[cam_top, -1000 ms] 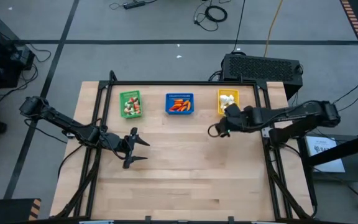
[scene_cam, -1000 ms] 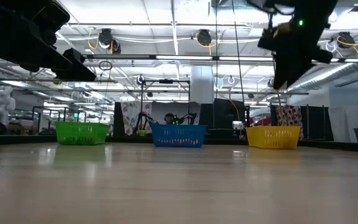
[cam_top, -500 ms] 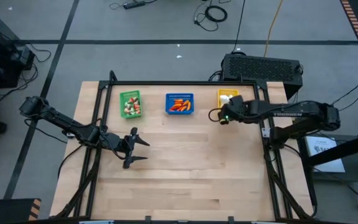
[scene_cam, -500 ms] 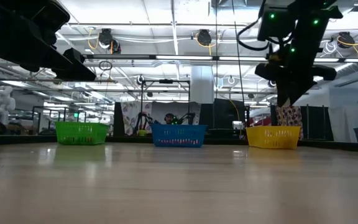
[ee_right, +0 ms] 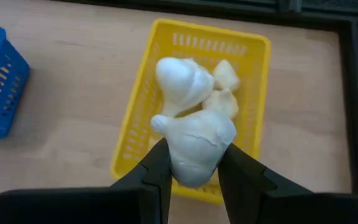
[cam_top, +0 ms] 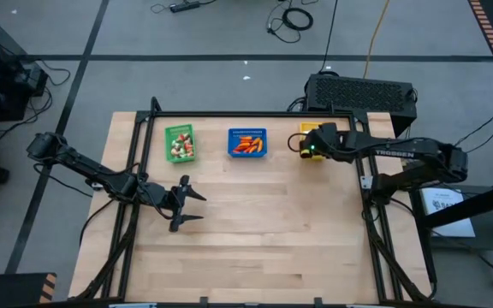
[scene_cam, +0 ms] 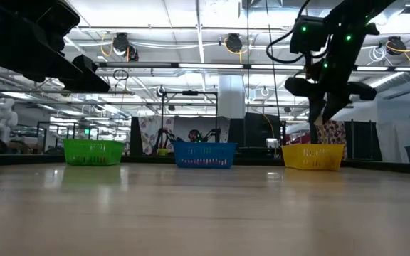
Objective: Sort produce into baskets
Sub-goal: Put the garlic into the yellow bin, then return to Home Position
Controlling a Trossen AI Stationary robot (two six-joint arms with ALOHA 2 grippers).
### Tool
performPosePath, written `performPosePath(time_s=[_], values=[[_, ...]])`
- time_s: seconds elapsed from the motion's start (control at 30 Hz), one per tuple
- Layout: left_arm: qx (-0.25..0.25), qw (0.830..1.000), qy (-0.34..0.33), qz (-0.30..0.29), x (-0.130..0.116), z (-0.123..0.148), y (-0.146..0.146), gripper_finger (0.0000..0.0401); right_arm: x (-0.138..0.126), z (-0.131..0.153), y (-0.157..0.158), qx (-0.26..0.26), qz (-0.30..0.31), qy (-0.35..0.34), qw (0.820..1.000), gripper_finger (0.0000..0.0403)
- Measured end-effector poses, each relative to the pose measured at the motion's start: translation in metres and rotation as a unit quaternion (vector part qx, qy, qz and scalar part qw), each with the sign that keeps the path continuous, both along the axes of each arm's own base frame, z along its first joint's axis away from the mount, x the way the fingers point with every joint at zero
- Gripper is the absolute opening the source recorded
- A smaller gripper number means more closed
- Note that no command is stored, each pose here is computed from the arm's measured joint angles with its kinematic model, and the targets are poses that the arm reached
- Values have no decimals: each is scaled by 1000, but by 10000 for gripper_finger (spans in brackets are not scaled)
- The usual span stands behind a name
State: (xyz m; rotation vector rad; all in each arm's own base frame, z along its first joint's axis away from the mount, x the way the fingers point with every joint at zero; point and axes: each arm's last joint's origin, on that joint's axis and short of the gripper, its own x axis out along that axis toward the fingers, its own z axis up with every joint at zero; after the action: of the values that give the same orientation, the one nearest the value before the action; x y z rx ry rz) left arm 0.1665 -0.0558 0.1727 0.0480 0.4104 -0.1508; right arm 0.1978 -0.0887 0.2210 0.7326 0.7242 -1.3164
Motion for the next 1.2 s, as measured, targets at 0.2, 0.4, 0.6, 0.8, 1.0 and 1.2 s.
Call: performPosePath(time_s=[0.2, 0.4, 0.6, 0.8, 1.0, 1.2], values=[[0, 1000, 0, 0, 0, 0, 0, 294, -1, -9, -11, -8, 0, -2, 1000, 122], [6, 1000, -1, -3, 0, 0, 0, 294, 0, -19, -19, 2, -16, 19, 1000, 169], [9, 1000, -1, -4, 0, 0, 0, 294, 6, -27, -24, 25, 1, 22, 999, 209], [9, 1000, -2, -4, 0, 0, 0, 294, 6, -22, -24, 29, 32, 22, 999, 230], [9, 1000, -3, -4, 0, 0, 0, 294, 11, 1, -24, 37, 72, -24, 996, 231], [5, 1000, -21, 1, 1, 4, 0, 294, 24, 22, -16, 76, 134, -100, 983, 230]])
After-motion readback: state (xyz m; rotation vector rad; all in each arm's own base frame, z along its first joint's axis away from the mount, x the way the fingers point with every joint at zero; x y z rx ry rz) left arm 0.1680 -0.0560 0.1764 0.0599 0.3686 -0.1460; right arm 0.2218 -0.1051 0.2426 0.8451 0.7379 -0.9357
